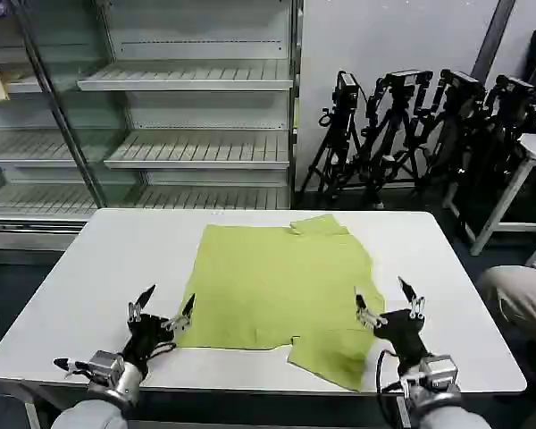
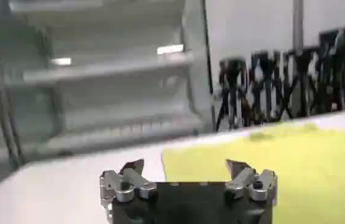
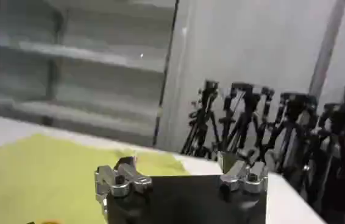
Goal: Fold and organize the clothes.
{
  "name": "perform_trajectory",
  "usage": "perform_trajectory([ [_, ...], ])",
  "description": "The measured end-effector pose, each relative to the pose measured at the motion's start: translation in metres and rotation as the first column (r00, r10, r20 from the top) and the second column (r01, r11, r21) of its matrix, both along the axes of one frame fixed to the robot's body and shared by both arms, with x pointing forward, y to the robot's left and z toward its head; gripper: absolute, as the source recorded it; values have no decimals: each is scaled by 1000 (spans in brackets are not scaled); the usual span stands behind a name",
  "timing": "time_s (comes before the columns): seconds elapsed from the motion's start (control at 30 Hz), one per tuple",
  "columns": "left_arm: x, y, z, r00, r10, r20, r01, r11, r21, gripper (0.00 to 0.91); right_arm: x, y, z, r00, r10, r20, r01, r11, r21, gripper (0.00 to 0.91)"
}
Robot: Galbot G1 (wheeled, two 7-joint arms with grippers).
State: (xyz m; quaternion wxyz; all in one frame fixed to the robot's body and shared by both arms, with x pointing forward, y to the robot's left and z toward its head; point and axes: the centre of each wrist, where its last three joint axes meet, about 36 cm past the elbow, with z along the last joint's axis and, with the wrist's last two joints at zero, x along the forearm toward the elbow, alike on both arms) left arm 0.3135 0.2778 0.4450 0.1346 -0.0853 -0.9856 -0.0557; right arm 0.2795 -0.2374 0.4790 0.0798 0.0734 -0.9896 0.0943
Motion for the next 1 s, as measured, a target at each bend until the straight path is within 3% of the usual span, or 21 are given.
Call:
perform_trajectory([
  [0.17,-10,6,0,995,5,-100,-5,1000,2,907,-23,5,-3,996,7,-88,-7,1000,1,907],
  [0.37,-16,5,3,987,1,-163,-3,1000,-15,907,-40,8,-10,984,3,-177,-2,1000,8,907],
  [0.83,-10,14,-6,972,27,-233,-31,999,-13,907,-55,18,-27,954,-8,-300,18,999,30,907],
  [0.87,-10,14,-6,972,28,-235,-32,999,-13,907,-55,19,-27,952,-6,-305,16,999,33,806],
  [0.9,-9,15,-7,971,30,-238,-34,999,-13,907,-56,20,-28,951,-4,-308,15,999,35,252],
  [0.93,-8,15,-8,970,31,-241,-35,999,-14,343,-56,21,-28,950,-2,-312,14,999,35,40],
  [0.97,-8,16,-9,969,32,-244,-37,999,-15,30,-56,22,-28,949,0,-316,11,999,34,0],
  [1.0,-7,17,-9,968,33,-247,-38,999,-14,30,-57,23,-29,948,1,-319,10,999,34,0],
])
